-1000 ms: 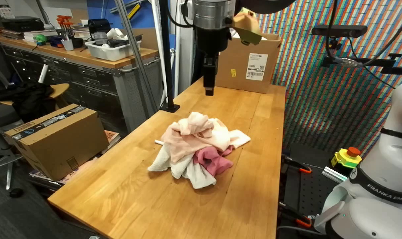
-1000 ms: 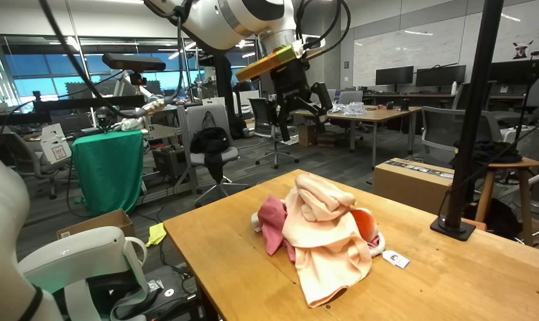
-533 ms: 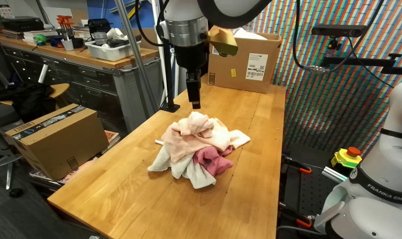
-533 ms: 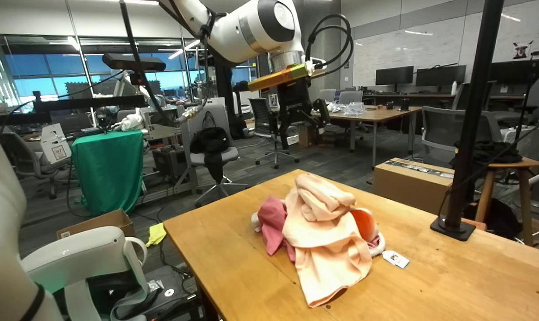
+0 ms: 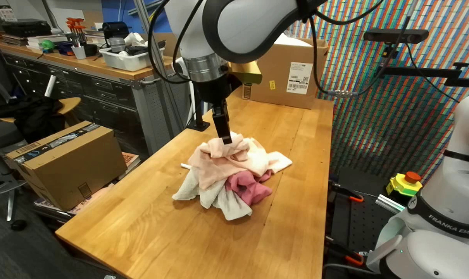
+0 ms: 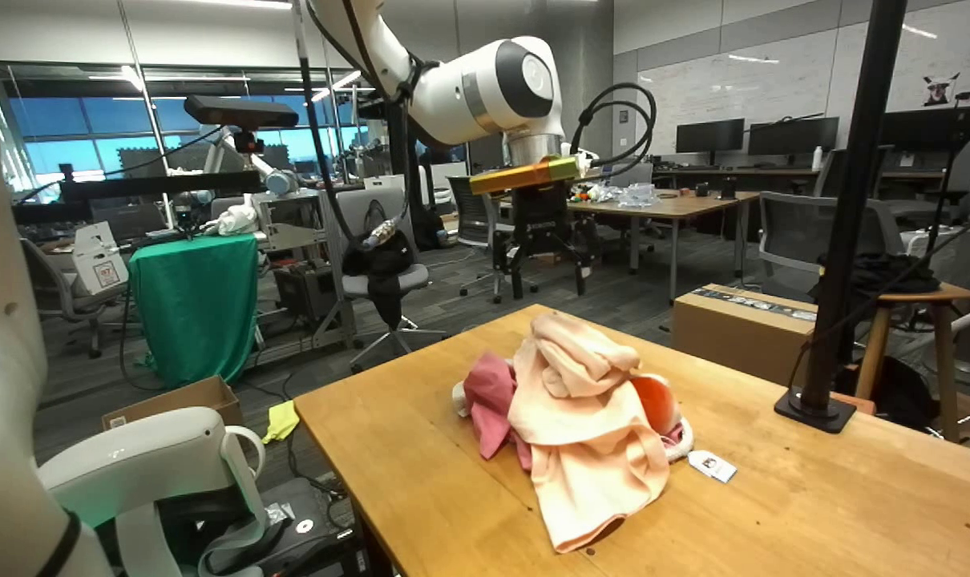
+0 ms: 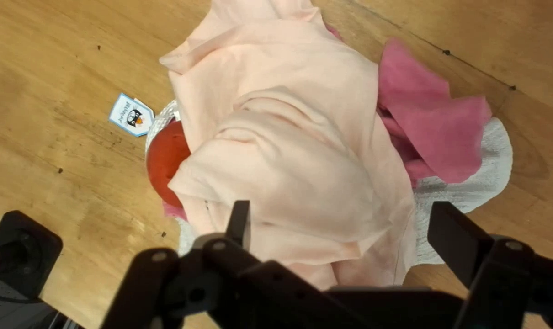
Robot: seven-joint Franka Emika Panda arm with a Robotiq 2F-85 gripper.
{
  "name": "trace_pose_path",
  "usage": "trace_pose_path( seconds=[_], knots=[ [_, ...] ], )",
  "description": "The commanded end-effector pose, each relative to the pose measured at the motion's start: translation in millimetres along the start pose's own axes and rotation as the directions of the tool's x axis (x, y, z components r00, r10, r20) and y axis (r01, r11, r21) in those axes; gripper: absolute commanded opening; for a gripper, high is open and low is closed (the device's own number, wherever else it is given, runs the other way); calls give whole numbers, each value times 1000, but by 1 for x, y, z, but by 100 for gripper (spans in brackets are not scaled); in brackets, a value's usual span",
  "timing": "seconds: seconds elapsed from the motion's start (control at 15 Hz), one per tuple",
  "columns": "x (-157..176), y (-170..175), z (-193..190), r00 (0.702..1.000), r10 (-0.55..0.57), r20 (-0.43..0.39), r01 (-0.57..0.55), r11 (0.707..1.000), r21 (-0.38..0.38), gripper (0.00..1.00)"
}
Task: Move the peach shirt and then the radish to the right, move the pink shirt forwards, move the towel to the front left side of the table
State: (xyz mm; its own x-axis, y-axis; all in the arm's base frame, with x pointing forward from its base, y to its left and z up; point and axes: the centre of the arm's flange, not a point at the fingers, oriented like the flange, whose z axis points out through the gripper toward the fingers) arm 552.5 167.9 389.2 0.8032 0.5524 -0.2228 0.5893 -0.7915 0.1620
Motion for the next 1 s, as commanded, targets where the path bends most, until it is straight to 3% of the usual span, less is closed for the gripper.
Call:
trace_pose_path(
  seconds=[0.0, 0.4, 0.93],
  knots=[
    [12, 3, 5, 999, -48, -5, 48, 998, 31, 100],
    [11, 7, 24, 993, -25, -111, 33, 997, 72, 100],
    [3, 13, 71, 993, -12, -120, 14, 1000, 16, 100]
  ],
)
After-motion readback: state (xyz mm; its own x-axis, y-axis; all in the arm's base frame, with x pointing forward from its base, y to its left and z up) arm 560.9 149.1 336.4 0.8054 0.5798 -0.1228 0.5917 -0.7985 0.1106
